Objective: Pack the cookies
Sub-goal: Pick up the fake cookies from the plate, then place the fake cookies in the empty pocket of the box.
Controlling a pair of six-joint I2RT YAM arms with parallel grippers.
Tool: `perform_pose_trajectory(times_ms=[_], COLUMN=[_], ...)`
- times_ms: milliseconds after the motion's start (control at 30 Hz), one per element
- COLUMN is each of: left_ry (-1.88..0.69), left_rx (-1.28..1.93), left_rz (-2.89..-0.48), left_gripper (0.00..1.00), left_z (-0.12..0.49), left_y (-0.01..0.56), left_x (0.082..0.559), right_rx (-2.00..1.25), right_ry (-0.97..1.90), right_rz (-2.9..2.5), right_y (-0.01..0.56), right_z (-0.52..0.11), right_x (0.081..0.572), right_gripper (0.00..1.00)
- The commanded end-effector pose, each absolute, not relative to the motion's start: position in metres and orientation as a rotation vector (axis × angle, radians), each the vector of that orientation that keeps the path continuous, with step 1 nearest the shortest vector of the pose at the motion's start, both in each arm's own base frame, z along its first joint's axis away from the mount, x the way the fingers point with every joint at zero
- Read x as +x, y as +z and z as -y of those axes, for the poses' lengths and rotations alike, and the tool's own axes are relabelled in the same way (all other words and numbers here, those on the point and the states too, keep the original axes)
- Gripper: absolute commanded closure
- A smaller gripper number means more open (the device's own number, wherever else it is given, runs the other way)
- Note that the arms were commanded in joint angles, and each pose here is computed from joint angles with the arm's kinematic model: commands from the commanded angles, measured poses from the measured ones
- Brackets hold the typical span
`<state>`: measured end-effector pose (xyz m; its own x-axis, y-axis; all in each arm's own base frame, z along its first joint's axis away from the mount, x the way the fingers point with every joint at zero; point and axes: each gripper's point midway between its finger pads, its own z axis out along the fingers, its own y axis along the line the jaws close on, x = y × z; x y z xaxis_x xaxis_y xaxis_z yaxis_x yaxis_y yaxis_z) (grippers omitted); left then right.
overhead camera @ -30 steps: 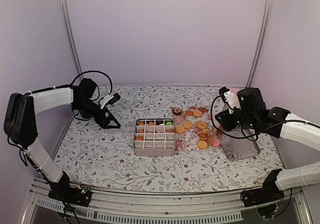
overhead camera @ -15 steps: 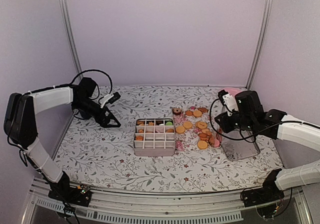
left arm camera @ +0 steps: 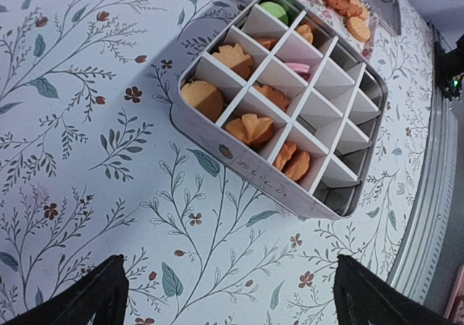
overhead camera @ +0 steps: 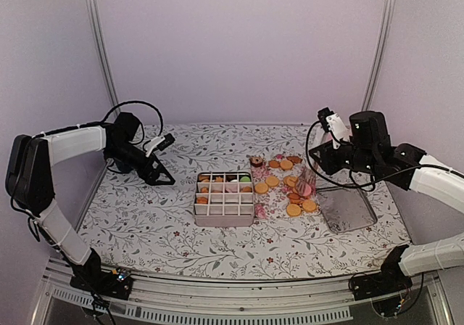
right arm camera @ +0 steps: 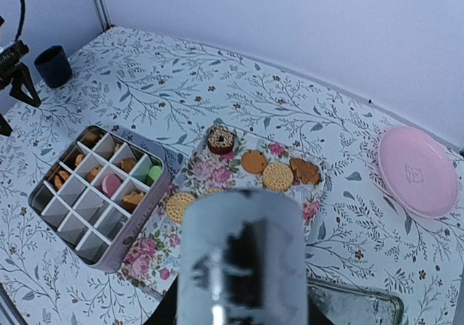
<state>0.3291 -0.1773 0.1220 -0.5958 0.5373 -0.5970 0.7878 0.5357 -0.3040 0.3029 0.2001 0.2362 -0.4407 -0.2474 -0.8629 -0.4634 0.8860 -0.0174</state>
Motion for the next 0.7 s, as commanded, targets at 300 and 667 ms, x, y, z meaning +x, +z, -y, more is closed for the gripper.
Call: perform_pose_trajectory(times_ms=[300,667], left_ry=[-0.753,-0.607], left_rx=[1.043,0.974], left_rz=[-2.336,-2.397], left_gripper=[0.01,0.01], left_z=[0.169,0.149], left_y=[0.125,0.121], left_x=[0.334,0.341], right_rx=[-0.69,-0.893], right_ry=[0.631,0.836], right_rz=[-1.78,-1.74], right_y=[0.322,0.291], right_z=[-0.323,-0.453], right_x=[0.301,0.301], right_gripper=[0.79,0.79])
